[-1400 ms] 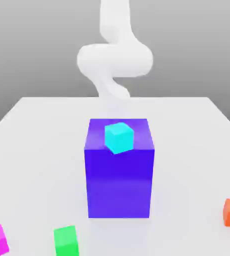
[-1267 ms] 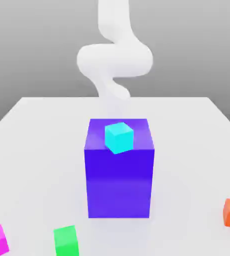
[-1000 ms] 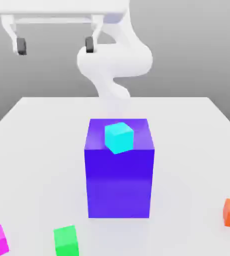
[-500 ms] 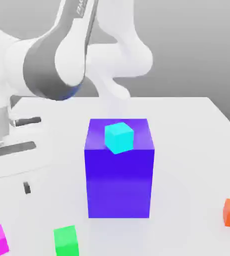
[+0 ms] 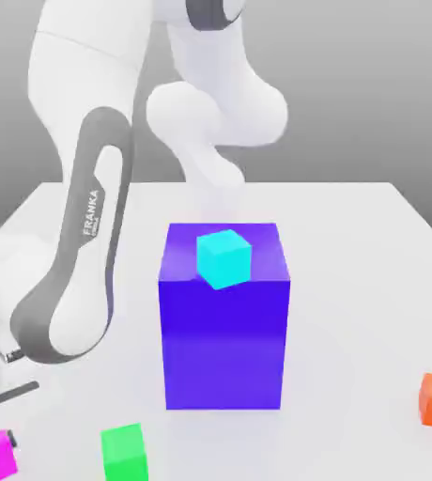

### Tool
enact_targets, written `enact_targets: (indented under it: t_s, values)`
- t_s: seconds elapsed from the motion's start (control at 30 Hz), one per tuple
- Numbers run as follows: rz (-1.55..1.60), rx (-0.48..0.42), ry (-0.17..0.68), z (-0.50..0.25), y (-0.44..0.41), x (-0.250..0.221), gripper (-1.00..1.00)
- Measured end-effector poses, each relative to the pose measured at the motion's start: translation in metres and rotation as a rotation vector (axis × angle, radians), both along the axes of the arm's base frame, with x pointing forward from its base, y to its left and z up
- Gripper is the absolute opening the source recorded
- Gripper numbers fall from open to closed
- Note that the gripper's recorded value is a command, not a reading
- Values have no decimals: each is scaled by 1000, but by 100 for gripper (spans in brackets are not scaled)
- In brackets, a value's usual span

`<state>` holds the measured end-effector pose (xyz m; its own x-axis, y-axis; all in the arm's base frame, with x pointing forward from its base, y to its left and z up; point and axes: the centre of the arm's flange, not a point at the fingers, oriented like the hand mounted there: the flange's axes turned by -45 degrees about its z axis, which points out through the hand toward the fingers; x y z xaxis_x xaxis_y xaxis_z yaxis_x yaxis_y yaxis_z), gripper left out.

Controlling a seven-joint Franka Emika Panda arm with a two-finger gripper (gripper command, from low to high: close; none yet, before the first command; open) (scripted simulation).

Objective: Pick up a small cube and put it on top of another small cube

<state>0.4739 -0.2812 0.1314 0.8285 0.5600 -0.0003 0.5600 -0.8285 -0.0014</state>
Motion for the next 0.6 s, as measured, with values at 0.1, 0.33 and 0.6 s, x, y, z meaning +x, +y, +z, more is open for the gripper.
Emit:
enact_targets:
  t_s: [0.1,0.33,0.6]
  values:
    - [2,-1,0,12,0,1,-100]
    - [169,-44,-29,123,20,17,-100]
    - [499,-119,-76,233,59,21,-100]
